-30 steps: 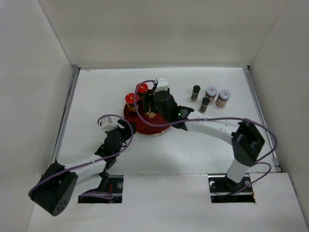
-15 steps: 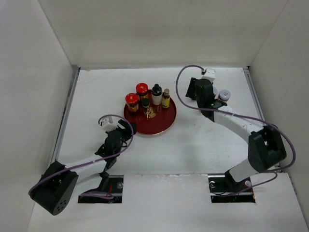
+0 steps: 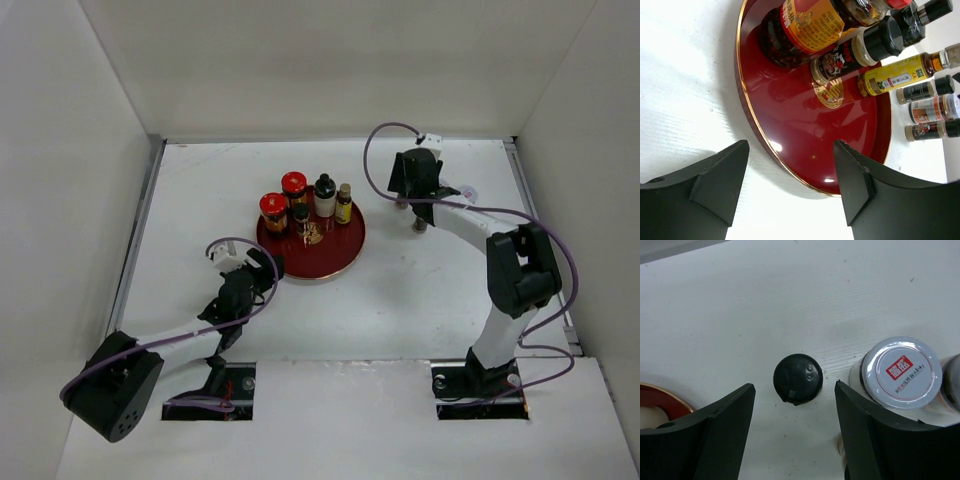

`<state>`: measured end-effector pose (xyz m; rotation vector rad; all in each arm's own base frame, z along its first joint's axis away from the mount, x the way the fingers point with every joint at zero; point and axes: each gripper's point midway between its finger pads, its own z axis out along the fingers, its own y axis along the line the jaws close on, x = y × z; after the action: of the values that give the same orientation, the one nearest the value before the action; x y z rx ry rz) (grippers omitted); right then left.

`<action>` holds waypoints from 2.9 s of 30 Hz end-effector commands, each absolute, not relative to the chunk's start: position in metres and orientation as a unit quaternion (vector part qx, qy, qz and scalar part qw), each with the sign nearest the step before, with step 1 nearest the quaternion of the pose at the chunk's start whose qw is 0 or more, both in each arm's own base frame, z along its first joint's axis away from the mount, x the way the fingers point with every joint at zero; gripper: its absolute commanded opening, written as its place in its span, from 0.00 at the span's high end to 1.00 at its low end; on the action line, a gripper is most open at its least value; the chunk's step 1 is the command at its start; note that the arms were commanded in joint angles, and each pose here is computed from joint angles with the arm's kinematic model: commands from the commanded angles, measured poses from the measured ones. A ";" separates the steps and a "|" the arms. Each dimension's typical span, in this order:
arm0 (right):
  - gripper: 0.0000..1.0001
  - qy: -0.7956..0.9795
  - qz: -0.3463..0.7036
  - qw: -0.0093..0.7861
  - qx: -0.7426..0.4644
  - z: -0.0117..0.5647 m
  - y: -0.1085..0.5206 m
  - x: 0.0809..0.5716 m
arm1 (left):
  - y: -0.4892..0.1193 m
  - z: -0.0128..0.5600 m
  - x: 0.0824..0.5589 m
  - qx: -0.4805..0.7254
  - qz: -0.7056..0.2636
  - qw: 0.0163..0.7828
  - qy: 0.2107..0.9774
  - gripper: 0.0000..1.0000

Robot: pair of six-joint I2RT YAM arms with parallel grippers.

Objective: Organize the condiment bottles

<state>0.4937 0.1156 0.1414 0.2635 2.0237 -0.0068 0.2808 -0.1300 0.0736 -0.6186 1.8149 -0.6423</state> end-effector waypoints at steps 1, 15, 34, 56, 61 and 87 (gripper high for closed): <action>0.29 0.833 0.012 0.543 0.105 0.159 0.121 0.512 | -0.135 0.095 0.288 -0.257 -0.290 0.552 0.738 0.33; 0.53 0.826 0.001 0.553 0.108 0.154 0.119 0.520 | -0.136 0.094 0.287 -0.255 -0.290 0.551 0.740 0.33; 0.59 0.805 0.049 0.587 0.077 0.198 0.157 0.454 | -0.137 0.092 0.288 -0.253 -0.289 0.548 0.743 0.33; 0.59 0.793 0.211 0.572 -0.012 0.208 0.324 0.398 | -0.135 0.097 0.288 -0.256 -0.294 0.554 0.736 0.33; 0.59 0.802 0.197 0.563 -0.020 0.188 0.342 0.414 | -0.137 0.095 0.287 -0.253 -0.292 0.552 0.739 0.33; 0.24 0.796 0.191 0.575 0.002 0.209 0.288 0.356 | -0.139 0.093 0.288 -0.249 -0.289 0.549 0.743 0.33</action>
<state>0.3572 0.3144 0.1819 -0.0916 1.9384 0.4413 0.2802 -0.1324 0.0740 -0.6072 1.8159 -0.6475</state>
